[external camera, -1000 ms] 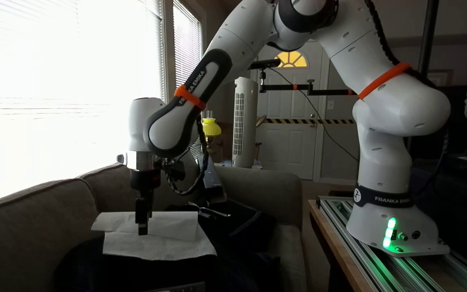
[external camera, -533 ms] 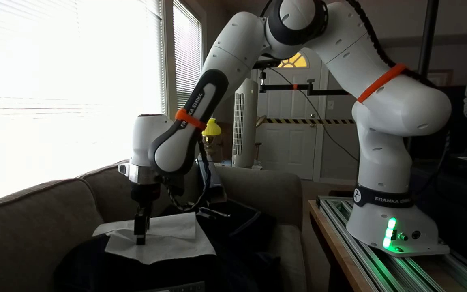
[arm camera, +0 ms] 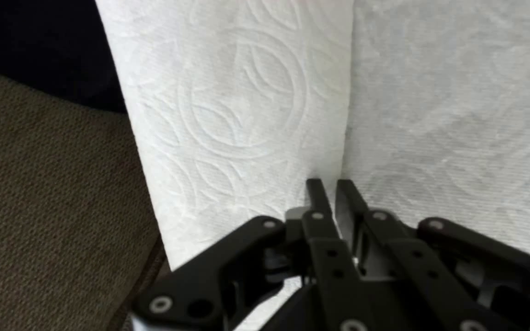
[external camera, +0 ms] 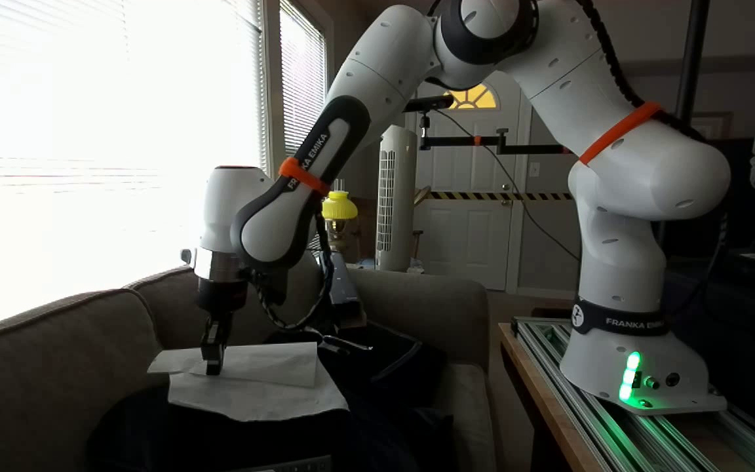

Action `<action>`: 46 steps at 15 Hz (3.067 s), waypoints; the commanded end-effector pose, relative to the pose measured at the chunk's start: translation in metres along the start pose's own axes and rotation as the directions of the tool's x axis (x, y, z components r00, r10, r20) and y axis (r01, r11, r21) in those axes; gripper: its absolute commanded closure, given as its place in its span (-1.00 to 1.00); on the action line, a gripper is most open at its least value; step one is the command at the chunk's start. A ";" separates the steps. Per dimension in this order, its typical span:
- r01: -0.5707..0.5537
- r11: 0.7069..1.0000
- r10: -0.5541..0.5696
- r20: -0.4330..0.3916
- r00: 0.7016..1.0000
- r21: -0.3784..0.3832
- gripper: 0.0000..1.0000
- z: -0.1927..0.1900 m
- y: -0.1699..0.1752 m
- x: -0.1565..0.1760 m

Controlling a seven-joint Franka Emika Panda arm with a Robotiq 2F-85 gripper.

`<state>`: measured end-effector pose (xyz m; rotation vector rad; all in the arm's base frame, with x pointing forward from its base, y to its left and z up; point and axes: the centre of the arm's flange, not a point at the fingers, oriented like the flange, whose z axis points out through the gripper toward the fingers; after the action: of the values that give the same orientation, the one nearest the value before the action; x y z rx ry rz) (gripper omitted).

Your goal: Use the white napkin to wipe the black box.

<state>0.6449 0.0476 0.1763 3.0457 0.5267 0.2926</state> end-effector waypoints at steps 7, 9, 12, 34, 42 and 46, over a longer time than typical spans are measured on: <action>-0.001 1.000 0.000 0.102 0.995 0.005 0.19 0.000 -0.007 -0.011; 0.017 1.000 -0.017 0.110 0.994 0.001 -0.11 -0.008 -0.010 -0.013; 0.030 1.000 -0.030 0.112 0.993 -0.001 -0.55 -0.003 -0.009 -0.012; 0.062 0.998 -0.058 0.130 0.990 -0.027 0.98 0.002 -0.014 -0.021; 0.049 0.997 -0.040 0.145 0.989 -0.055 0.98 -0.044 -0.019 -0.021; 0.023 0.998 -0.014 0.156 0.988 -0.052 0.98 -0.061 -0.015 -0.023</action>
<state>0.6167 0.0575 0.2088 2.9829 0.5684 0.0789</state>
